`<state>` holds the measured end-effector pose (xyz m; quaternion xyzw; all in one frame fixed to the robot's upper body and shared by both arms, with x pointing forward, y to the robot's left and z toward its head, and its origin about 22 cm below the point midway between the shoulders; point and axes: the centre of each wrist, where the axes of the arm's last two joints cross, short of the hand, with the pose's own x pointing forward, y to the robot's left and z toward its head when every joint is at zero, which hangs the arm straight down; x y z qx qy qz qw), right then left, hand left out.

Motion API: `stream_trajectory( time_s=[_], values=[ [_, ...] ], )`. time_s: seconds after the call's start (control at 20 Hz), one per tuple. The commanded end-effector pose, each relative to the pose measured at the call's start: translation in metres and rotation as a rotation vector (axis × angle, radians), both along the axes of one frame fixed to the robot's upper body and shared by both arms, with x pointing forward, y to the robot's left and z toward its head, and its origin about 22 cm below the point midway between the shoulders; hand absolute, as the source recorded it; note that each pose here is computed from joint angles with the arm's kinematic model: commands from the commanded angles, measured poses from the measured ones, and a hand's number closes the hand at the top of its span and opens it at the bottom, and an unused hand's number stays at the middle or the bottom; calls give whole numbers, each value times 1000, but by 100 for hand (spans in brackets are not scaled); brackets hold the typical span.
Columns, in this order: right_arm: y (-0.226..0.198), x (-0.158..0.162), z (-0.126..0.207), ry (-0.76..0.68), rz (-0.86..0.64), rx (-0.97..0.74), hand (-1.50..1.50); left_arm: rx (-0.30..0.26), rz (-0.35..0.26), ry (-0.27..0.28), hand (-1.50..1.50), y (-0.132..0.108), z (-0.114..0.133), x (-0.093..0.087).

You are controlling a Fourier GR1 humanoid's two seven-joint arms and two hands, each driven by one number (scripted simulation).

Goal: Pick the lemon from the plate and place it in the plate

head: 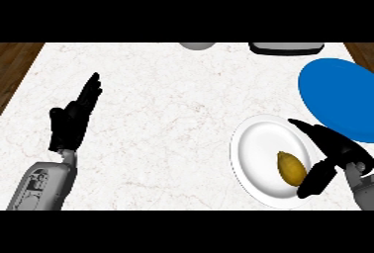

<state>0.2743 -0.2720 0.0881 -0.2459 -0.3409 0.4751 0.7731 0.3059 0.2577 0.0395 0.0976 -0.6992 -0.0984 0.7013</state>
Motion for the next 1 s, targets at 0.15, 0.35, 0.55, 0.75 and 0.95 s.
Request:
stream_trajectory(
  time_s=[0.15,0.35,0.55,0.75,0.95],
  values=[
    [9,1,-30,58,24,-21,-150,27,-8,-4,0,-3,12,-7],
    [3,2,-50,58,12,-14,-150,-7,3,3,0,11,3,-11],
    [-4,1,-60,94,-6,-20,-150,2,25,11,0,-6,-2,8],
    [-12,-6,-56,34,18,-28,150,3,-8,7,0,-9,-2,-3],
    [-7,-13,-72,-30,23,-54,150,-2,12,6,0,6,7,16]
  ],
)
